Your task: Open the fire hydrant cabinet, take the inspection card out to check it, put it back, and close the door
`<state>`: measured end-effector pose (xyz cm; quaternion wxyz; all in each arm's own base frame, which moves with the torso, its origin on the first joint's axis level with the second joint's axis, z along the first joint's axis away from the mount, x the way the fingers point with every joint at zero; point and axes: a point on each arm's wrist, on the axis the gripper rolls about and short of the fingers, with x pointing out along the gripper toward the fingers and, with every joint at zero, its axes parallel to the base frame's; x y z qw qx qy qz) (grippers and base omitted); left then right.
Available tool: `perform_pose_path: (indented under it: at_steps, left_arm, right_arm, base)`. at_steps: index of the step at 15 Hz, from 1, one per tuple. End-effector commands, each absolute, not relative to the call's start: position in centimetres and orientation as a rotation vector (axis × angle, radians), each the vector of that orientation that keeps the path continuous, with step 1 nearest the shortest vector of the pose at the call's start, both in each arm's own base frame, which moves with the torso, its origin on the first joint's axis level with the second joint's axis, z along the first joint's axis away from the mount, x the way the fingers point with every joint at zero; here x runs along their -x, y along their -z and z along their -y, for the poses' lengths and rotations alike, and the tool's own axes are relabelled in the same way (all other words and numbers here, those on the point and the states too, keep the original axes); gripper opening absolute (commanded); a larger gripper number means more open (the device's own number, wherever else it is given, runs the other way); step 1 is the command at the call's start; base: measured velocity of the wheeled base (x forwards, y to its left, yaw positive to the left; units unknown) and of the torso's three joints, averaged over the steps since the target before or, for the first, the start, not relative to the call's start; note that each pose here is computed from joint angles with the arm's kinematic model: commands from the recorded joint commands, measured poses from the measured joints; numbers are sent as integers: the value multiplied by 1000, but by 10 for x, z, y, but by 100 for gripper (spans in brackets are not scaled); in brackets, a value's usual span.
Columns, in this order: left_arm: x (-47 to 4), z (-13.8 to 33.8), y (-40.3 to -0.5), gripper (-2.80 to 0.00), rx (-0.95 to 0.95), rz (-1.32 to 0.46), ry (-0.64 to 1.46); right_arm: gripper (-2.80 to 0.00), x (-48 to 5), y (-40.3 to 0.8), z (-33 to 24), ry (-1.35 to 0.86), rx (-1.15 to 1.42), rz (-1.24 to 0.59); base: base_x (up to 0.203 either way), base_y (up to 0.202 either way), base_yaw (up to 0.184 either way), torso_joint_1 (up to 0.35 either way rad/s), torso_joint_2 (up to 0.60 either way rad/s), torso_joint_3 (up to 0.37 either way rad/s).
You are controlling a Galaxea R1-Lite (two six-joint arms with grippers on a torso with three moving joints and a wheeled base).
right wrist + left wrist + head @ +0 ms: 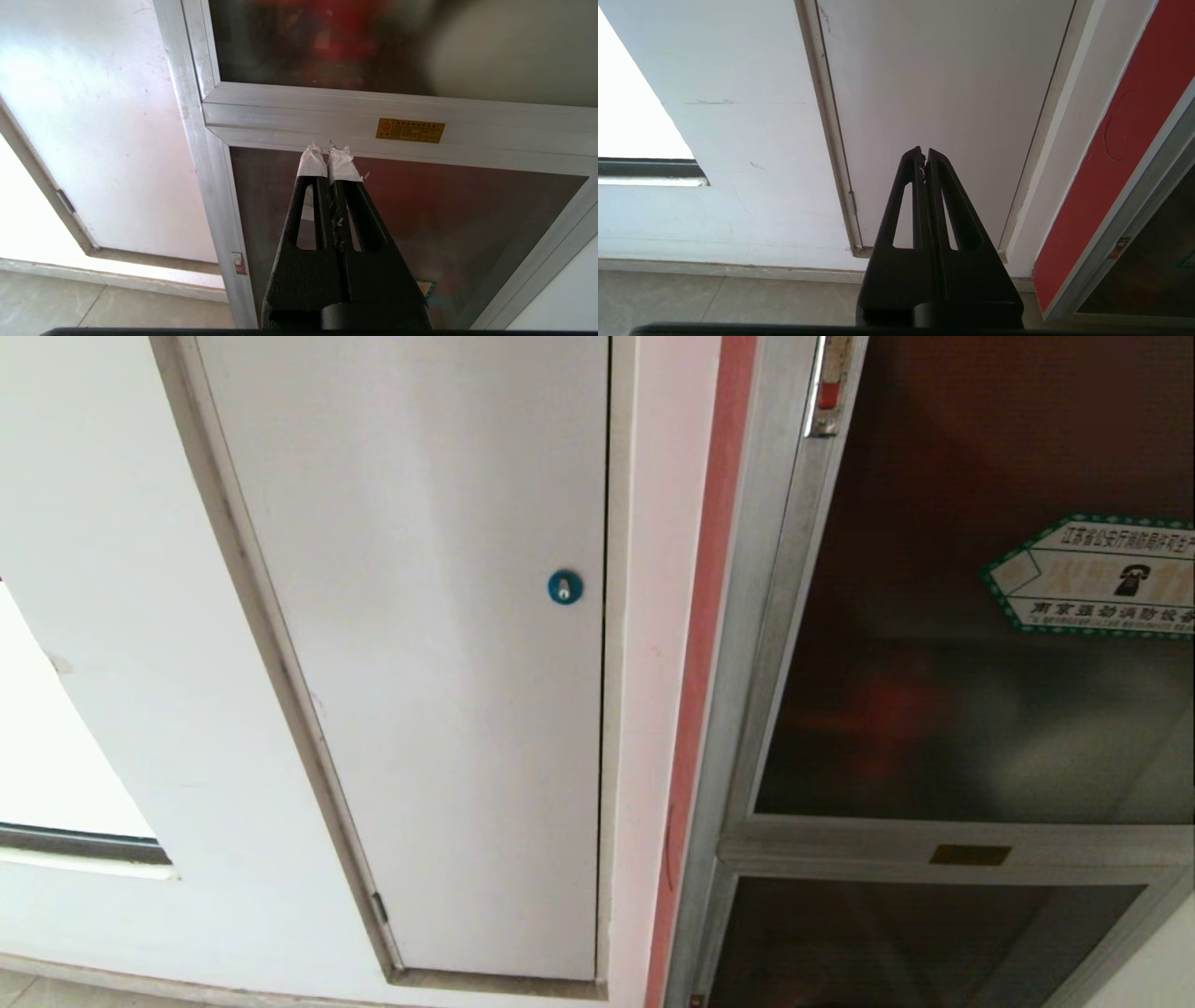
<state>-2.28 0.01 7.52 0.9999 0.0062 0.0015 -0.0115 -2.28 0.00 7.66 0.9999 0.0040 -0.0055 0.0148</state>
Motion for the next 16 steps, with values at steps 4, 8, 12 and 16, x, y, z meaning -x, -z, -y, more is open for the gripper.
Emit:
perform_pose_path:
  at_steps: [4,8,12,16]
  left_arm:
    - [23,0,-75,-280,-12,-3,23]
    - [23,0,-75,-280,-12,-4,23]
    - [23,0,-75,-280,-12,-4,23]
    - [23,0,-75,-280,-12,-3,23]
  right_arm:
    - [-280,22,-75,0,-31,-9,5]
    - [-280,22,-75,0,-29,-15,5]
    - [-280,22,-75,0,-29,-17,6]
    - [-280,22,-75,0,-29,-20,6]
  base:
    - [0,0,0,0,0,0]
    - [0,0,0,0,0,0]
    - [0,0,0,0,0,0]
    - [0,0,0,0,0,0]
